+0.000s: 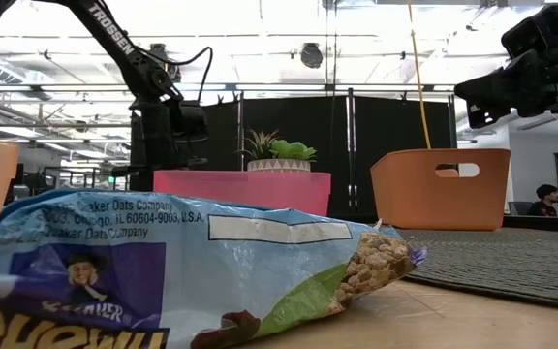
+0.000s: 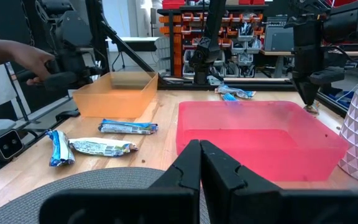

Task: Pick and place Granola Bars by type
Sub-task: Put the blue/orange granola bar into the pink bin

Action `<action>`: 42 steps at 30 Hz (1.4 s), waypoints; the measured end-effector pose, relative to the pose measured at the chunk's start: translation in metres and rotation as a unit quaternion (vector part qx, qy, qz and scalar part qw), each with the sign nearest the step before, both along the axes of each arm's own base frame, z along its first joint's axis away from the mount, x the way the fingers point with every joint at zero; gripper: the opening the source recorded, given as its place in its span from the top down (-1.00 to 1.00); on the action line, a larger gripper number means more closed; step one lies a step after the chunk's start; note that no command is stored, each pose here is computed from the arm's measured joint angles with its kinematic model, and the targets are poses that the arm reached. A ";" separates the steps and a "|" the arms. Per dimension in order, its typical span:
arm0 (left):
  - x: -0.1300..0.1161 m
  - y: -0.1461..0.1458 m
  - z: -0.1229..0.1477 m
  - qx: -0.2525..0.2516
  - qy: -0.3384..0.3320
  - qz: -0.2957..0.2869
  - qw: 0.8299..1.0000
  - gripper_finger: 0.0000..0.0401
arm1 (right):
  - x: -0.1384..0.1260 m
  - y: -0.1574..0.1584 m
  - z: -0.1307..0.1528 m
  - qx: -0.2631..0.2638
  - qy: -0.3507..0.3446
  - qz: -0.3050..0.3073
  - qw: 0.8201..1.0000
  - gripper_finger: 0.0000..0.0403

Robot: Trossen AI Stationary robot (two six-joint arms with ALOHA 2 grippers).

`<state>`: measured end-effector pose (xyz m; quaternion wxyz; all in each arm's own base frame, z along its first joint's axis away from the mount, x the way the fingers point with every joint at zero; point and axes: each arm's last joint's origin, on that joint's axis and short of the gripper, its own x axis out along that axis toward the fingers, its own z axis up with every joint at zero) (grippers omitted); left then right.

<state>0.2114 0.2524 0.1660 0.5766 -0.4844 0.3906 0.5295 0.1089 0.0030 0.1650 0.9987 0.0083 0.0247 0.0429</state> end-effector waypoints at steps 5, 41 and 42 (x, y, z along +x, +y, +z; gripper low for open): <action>0.000 0.000 0.000 -0.012 -0.012 -0.027 0.999 0.70 | 0.000 0.000 0.000 0.000 0.000 0.000 1.000 1.00; 0.027 -0.014 0.029 0.087 0.300 -0.648 0.695 -0.18 | 0.000 0.000 0.000 0.000 0.000 0.000 1.000 1.00; 0.027 -0.015 0.028 0.082 0.292 -0.651 0.696 -0.20 | 0.000 0.000 0.000 0.000 0.000 0.000 1.000 1.00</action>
